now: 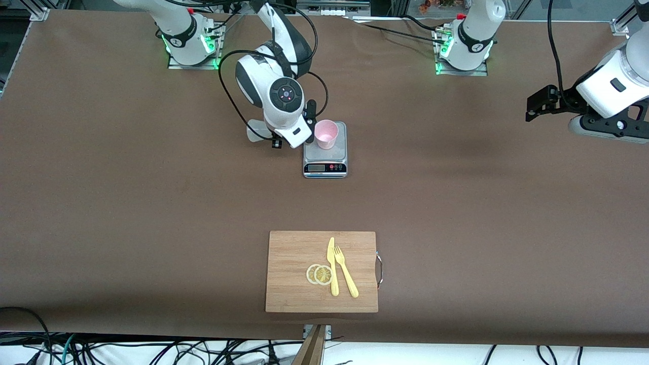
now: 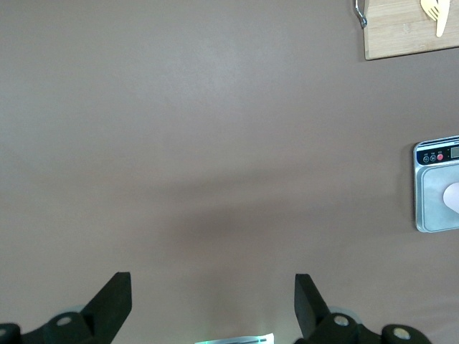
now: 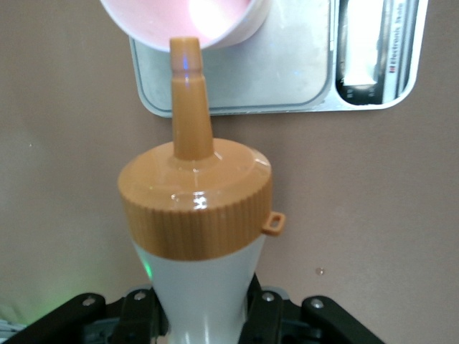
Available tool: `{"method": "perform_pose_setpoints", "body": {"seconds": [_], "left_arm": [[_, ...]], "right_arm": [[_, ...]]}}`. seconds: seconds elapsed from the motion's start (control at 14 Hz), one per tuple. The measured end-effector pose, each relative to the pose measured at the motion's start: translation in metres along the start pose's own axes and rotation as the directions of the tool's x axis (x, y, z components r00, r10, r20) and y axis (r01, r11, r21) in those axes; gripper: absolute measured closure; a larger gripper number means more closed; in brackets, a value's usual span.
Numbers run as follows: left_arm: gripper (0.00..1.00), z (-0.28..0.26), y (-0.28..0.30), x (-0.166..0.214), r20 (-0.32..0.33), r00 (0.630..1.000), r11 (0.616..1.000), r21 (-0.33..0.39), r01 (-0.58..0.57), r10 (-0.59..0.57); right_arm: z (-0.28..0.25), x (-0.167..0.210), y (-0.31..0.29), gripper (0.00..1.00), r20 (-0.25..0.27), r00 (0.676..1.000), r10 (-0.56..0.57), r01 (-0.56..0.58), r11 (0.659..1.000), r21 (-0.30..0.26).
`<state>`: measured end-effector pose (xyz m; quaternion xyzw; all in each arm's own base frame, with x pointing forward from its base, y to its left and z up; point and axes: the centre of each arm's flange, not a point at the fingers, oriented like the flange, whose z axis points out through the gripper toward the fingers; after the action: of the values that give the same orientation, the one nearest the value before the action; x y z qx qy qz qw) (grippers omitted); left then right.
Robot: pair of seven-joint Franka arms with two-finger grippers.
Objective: Add sauce to pink cup with both arms
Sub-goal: 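Tilt the bottle nozzle into the pink cup with the right gripper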
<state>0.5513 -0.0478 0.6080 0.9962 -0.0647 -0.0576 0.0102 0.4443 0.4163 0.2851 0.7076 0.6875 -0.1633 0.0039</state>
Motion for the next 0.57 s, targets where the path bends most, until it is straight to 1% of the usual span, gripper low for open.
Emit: {"method": "perform_pose_setpoints", "body": {"seconds": [0.36,0.57], "left_arm": [[0.0,0.0,0.0,0.0,0.0,1.0,1.0,0.0,0.001,-0.001],[0.0,0.0,0.0,0.0,0.0,1.0,1.0,0.0,0.001,-0.001]], "right_arm": [[0.004,0.007,-0.011,0.63,0.039,0.999,0.002,-0.003,1.0,0.003],[0.008,0.012,-0.016,0.62,0.054,0.999,0.002,-0.002,1.0,0.008]]}}
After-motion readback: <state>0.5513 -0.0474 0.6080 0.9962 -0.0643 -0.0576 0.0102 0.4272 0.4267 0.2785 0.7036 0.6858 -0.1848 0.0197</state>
